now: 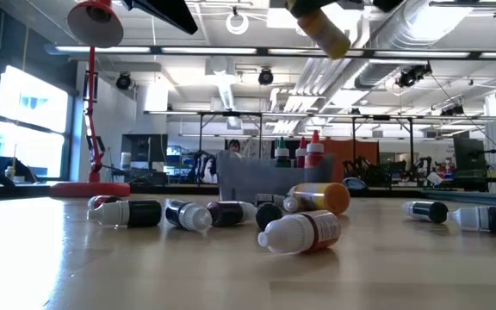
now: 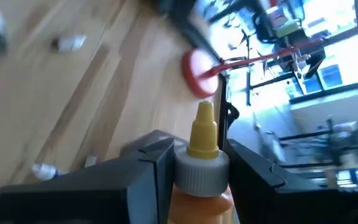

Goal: Pick & Place food coloring
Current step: Put the large yellow food coloring bottle into the black bin

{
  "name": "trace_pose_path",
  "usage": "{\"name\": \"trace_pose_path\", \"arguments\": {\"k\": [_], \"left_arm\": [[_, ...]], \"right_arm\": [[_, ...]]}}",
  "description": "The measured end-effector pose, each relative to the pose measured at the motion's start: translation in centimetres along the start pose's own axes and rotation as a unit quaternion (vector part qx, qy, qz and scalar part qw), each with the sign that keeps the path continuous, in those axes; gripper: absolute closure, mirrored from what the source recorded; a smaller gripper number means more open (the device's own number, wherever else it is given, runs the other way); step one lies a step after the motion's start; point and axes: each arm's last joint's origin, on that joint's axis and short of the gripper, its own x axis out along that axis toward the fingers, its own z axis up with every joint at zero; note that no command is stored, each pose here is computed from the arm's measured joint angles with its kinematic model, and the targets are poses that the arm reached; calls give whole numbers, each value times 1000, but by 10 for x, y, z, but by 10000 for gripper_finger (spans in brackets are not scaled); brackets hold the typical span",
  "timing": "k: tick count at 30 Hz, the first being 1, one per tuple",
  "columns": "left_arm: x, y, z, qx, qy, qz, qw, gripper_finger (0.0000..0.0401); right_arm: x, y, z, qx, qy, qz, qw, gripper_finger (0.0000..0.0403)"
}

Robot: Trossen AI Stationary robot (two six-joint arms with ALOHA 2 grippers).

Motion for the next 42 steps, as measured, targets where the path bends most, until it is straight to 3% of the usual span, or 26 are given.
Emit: {"name": "trace_pose_path", "arguments": {"k": [3,6,11,16,21,30,36,42], "left_arm": [[0,0,0,0,0,0,1000,401],[0,0,0,0,0,0,1000,401],[0,1,1,1,-10,19,1000,401],[0,1,1,1,-11,21,1000,401],[0,1,3,-5,-28,37,999,401],[0,1,4,1,-31,36,999,401],[0,2,3,8,-28,44,999,401],[5,7,5,4,-28,60,998,399]], "right_arm": [[-12,-21,-33,79,-60,0,995,287],[-15,-26,-72,150,-146,-30,977,287],[-7,-13,-133,235,-348,-94,903,286],[2,-4,-183,291,-382,-157,863,285],[23,-17,-196,309,-392,-95,861,285],[71,-45,-203,370,-348,-53,860,285],[77,-47,-208,376,-338,-48,862,285],[71,-50,-204,375,-374,-18,848,285]]}}
